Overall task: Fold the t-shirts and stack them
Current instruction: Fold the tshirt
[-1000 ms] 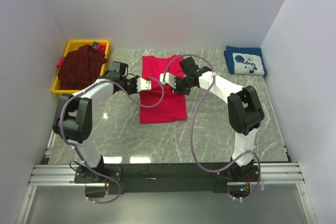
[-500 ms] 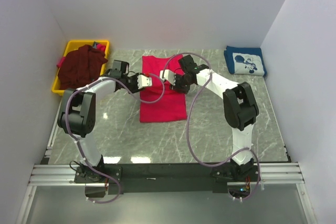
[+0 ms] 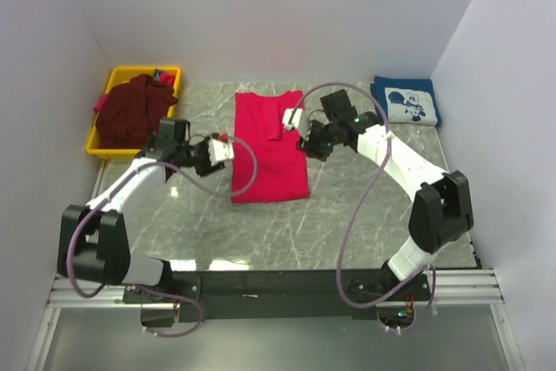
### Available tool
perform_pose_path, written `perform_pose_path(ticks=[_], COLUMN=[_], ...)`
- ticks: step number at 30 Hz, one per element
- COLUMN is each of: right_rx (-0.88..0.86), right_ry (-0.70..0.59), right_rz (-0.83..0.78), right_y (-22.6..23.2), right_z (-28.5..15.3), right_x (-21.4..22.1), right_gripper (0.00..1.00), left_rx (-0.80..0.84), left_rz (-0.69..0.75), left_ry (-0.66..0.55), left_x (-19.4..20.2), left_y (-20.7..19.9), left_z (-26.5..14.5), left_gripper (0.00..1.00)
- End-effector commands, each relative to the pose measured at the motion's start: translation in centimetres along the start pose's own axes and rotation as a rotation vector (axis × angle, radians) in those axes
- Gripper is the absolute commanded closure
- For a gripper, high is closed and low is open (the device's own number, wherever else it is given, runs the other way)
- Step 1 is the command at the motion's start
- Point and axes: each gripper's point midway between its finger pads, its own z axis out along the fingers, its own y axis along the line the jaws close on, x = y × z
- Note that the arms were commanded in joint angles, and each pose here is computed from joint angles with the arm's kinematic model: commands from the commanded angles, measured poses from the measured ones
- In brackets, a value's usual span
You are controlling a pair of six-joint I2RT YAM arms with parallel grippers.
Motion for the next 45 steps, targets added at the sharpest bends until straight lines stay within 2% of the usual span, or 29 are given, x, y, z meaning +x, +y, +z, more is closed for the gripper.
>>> perform_pose_path(ticks=[1,5,8,17,23,26,32,34,35,37,38,41,44,45], right_rx=[-0.132,-0.148,-0.134,-0.108,-0.152,-0.159,-0.192,-0.189,-0.189,-0.184,-0.184,-0.185,-0.191,-0.167], right_ry=[0.019,0.047,0.052,0.04,0.088,0.113,0.177,0.186,0.187,0.187,0.185,0.153,0.129,0.07], right_rz=[0.031,-0.062,-0.111,-0.155,-0.197,-0.218,-0.25,-0.251,-0.249,-0.243,-0.23,-0.203,-0.135,-0.122], right_y=[6.1,9.2,9.8,9.7,11.2,11.5,12.6,12.6,12.6,12.5,12.4,12.0,11.4,10.2], right_z=[1.3,3.1,4.3,6.8,8.3,8.5,8.3,8.3,8.3,8.3,8.2,6.3,3.7,2.3], right_x=[1.2,2.4,3.1,3.8,5.2,5.8,7.6,7.9,7.9,7.7,7.5,5.4,4.0,1.8], right_gripper=[0.46,0.47,0.47,0.47,0.5,0.56,0.58,0.64,0.71,0.8,0.9,1.0,1.0,1.0], left_rx=[0.169,0.184,0.206,0.23,0.243,0.267,0.277,0.279,0.281,0.288,0.288,0.279,0.236,0.199], left_rz=[-0.039,0.132,0.188,0.261,0.294,0.279,0.307,0.312,0.312,0.299,0.293,0.237,0.161,0.153], left_ry=[-0.014,-0.018,-0.013,-0.027,0.01,0.035,0.058,0.059,0.061,0.064,0.06,0.037,-0.018,-0.031], left_x=[1.4,2.4,3.0,3.0,4.1,4.6,5.5,5.6,5.6,5.5,5.2,3.5,0.6,-0.4], left_y=[-7.8,-10.5,-11.5,-11.5,-11.2,-11.1,-11.5,-11.6,-11.6,-11.6,-11.5,-11.1,-9.4,-7.8], left_z=[0.8,0.8,1.2,3.4,4.7,5.0,5.0,5.1,5.1,4.9,4.8,3.9,2.3,1.7], left_gripper=[0.45,0.42,0.4,0.4,0.43,0.51,0.64,0.72,0.75,0.88,0.91,0.99,0.99,0.99])
